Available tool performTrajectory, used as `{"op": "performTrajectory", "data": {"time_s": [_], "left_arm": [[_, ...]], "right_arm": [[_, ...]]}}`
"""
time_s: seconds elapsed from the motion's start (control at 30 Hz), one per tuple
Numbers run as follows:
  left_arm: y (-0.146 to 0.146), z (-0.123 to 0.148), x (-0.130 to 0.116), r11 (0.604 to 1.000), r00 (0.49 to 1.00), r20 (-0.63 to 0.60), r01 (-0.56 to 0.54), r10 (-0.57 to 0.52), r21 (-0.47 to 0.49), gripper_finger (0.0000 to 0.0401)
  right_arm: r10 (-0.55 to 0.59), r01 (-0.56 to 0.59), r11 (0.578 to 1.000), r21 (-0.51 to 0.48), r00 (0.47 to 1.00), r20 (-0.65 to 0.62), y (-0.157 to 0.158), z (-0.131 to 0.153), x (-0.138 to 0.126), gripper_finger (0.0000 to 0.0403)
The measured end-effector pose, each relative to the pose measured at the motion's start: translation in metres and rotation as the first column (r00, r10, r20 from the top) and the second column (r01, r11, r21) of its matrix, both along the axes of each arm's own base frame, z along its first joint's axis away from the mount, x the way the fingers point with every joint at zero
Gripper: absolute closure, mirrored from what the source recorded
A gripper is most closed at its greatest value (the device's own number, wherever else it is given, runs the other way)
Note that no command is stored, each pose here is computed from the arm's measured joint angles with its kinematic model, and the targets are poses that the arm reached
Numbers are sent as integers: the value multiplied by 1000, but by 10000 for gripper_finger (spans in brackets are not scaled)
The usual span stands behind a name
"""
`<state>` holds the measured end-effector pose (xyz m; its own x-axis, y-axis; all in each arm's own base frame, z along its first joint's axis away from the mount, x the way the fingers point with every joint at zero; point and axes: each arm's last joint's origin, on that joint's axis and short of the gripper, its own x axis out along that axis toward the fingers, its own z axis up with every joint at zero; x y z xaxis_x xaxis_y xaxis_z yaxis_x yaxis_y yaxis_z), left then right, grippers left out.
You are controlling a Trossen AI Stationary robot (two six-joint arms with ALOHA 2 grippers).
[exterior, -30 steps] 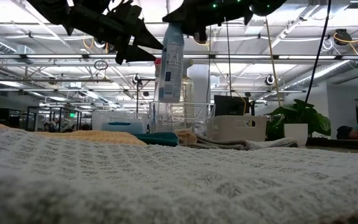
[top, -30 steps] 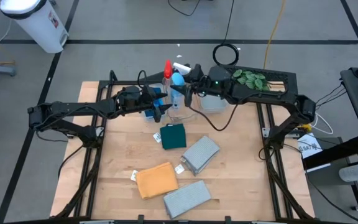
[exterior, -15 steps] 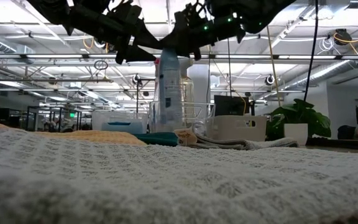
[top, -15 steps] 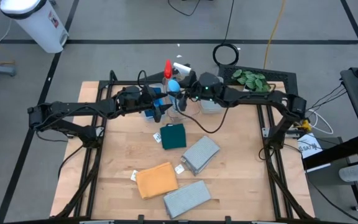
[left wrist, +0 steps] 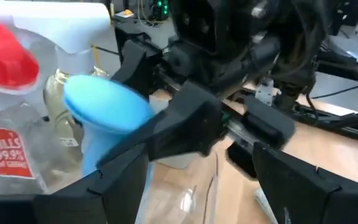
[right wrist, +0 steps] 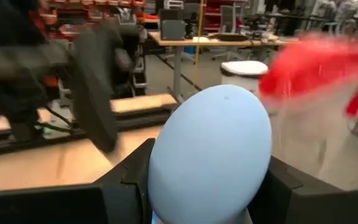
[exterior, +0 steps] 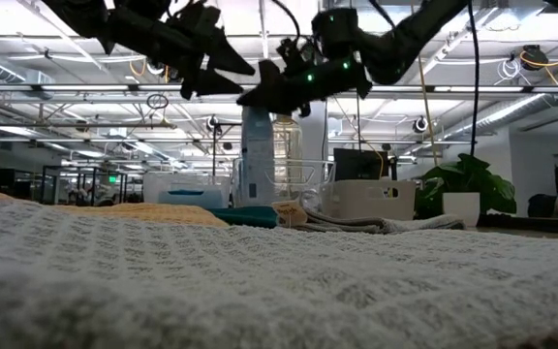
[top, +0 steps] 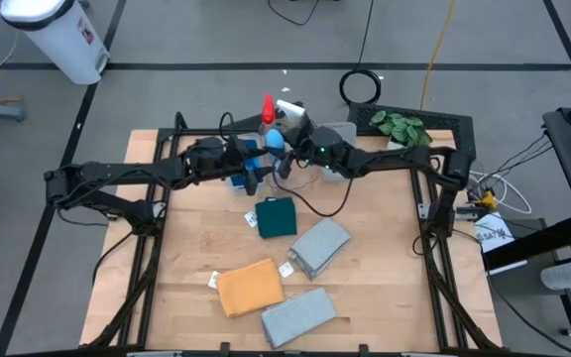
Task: Pick & Place Kitchen Items
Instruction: Put the blue air freshener spray bottle into the transparent bin, then put the gray microfiber cloth into the gray bin
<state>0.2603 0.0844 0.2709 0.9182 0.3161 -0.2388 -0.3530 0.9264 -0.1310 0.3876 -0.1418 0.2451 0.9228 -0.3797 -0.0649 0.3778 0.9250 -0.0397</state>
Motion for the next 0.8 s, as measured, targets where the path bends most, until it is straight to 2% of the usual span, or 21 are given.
{"op": "performTrajectory", "data": {"time_s": [0.13,0.3,0.57,0.8], "left_arm": [[0,-1,0,1000,1000,-8,-3,3,5,114],[0,0,0,1000,1000,1,-3,3,8,114],[0,0,0,1000,1000,2,-5,5,8,114],[0,0,0,1000,1000,2,-6,6,8,114]], "right_arm": [[-46,47,999,-10,998,41,1,-11,-8,242],[-40,40,999,-12,999,37,3,-21,-15,236],[-33,34,999,-33,999,15,5,-26,-15,136],[-30,31,999,-45,999,14,7,-15,-19,95]]}}
